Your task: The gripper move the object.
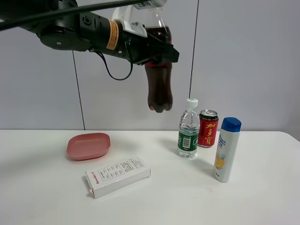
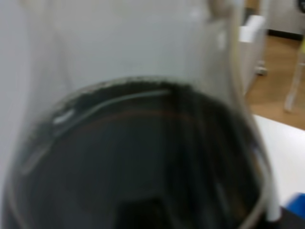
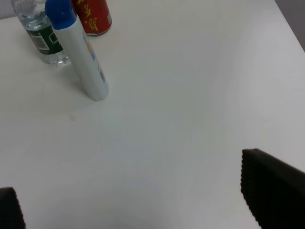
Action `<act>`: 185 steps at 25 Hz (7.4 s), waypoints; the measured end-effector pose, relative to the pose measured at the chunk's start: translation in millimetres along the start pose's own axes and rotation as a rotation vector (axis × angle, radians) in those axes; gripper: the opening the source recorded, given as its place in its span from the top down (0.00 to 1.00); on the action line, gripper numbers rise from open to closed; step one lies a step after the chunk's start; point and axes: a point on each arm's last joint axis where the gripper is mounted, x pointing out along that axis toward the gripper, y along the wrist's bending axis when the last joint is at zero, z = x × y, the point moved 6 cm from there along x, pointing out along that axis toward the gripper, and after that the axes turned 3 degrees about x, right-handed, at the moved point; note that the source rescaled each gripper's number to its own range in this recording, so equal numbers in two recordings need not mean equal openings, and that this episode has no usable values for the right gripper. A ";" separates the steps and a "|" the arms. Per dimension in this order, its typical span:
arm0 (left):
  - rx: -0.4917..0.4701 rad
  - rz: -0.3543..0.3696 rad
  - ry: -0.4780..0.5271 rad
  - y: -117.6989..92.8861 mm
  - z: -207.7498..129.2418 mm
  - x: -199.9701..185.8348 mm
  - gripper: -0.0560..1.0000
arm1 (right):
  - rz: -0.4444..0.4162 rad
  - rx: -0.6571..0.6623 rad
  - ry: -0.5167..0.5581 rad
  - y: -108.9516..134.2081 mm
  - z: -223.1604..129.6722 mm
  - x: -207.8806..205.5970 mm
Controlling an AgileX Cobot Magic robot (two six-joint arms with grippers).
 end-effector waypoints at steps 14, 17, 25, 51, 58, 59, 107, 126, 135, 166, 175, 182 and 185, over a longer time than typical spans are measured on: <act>-0.160 0.519 0.128 120.8 -27.3 -43.0 0.94 | 0.000 0.000 0.000 0.0 0.0 0.0; -0.173 0.572 0.138 139.3 -32.3 -54.4 0.94 | 0.000 0.000 0.000 0.0 0.0 0.0; -0.260 0.683 0.183 196.4 -73.0 -102.2 0.94 | 0.000 0.000 0.000 0.0 0.0 0.0; -0.105 0.542 0.075 236.6 -157.3 -163.6 0.94 | 0.000 0.000 0.000 0.0 0.0 0.0; -0.125 0.560 0.070 240.0 -161.1 -166.2 0.94 | 0.000 0.000 0.000 0.0 0.0 0.0; -0.144 0.573 0.062 241.7 -163.1 -166.4 0.94 | 0.000 0.000 0.000 0.0 0.0 0.0; -0.100 0.524 0.074 230.9 -202.4 -153.5 0.93 | 0.000 0.000 0.000 0.0 0.0 0.0; -0.031 0.551 -0.016 231.3 -154.6 -166.1 0.00 | 0.000 0.000 0.000 0.0 0.0 0.0; 0.040 0.604 -0.062 226.2 -101.2 -189.0 0.00 | 0.000 0.000 0.000 0.0 0.0 0.0; -0.419 0.957 0.332 -0.8 0.7 -419.9 0.00 | 0.000 0.000 0.000 0.0 0.0 0.0; -0.430 0.934 0.327 -57.6 -5.5 -445.7 0.02 | 0.000 0.000 0.000 0.0 0.0 0.0; -0.386 0.862 0.179 -105.5 -17.3 -451.1 0.02 | 0.000 0.000 0.000 0.0 0.0 0.0; -0.372 0.858 0.158 -119.5 -38.3 -451.8 0.02 | 0.000 0.000 0.000 0.0 0.0 0.0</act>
